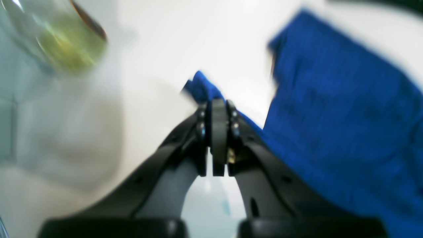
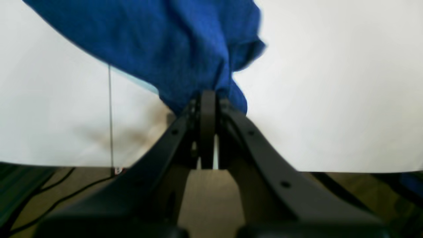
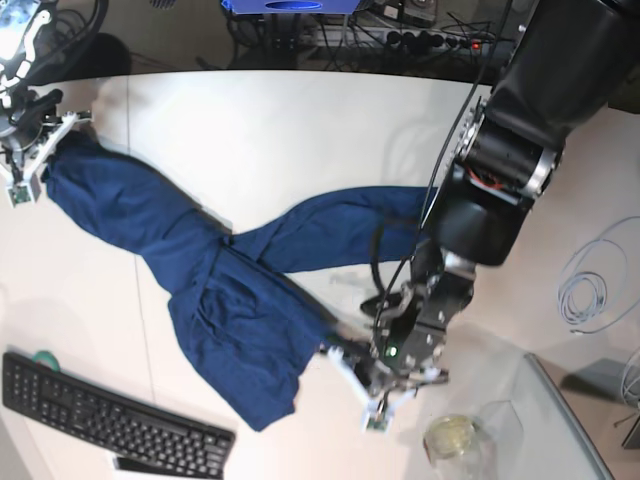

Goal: Layout the t-shirt on the table in an organized manner, then fold the t-shirt properly
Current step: 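Grasp a sleeve with the left gripper and pull it toward the jar, then regrasp the shirt with both grippers and stretch it between them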

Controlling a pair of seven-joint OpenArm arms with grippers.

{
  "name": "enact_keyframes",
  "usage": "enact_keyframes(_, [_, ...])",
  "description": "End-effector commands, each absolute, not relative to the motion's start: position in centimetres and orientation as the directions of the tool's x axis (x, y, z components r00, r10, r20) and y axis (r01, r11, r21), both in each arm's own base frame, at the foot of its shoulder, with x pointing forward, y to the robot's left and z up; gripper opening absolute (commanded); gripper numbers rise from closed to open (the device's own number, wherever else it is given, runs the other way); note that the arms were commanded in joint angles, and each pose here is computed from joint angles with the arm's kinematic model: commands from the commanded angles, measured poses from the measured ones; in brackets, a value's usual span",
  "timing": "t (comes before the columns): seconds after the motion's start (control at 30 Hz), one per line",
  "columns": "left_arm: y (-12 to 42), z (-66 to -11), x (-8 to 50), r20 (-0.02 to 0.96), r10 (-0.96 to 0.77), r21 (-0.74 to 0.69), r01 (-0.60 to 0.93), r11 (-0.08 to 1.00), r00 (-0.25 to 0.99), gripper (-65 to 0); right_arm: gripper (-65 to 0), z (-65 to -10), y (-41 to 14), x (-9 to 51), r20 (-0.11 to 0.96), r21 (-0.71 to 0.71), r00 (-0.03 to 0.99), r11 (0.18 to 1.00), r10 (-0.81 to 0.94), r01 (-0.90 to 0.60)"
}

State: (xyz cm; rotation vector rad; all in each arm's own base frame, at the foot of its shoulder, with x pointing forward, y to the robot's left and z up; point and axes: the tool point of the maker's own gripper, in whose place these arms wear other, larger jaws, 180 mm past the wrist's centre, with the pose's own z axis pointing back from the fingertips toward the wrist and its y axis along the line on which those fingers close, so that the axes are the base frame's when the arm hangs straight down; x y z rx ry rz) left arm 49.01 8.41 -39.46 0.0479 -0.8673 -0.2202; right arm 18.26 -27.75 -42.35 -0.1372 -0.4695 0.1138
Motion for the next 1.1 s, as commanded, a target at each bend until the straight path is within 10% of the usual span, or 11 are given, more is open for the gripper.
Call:
enact_keyframes(0.0, [8.3,-37.1,50.4,0.796,-0.205,0.135,0.162,0.978,0.57,-65.0,-64.5,-41.4,-28.2,19.1,0.472,-0.176,0.868,0.981,0.152,-0.076])
enact_keyframes(0.17, [9.5,-40.8,46.6,0.759,-0.214,0.135,0.173,0.976,0.615,-65.0,-61.1,-42.0,-28.3,18.1,0.417,-0.174,0.898,0.982,0.143,-0.075])
enact_keyframes(0.37, [10.8,-42.9,43.6,0.736,-0.226,0.142,0.18,0.973,0.638,-65.0,-29.4,-40.7,-28.4,18.5,0.446,-0.202,0.88,0.976,0.163,-0.079])
enact_keyframes(0.67, [13.7,-42.1,42.7,0.765,-0.114,0.086,0.075,0.993,0.634,-65.0,-28.7,-35.9,-24.3,22.9,0.592,-0.254,0.751,0.952,0.293,-0.171])
enact_keyframes(0.93, [19.2,-39.0,39.8,0.832,0.018,0.031,-0.08,0.996,0.555,-18.9,-28.7,-35.6,-16.7,28.3,0.644,-0.213,0.635,0.896,0.428,-0.388])
enact_keyframes(1.07, [19.7,-38.3,35.4,0.847,0.039,0.014,-0.096,0.995,0.53,-7.6,-28.7,-37.1,-15.0,30.3,0.637,-0.167,0.637,0.884,0.434,-0.436])
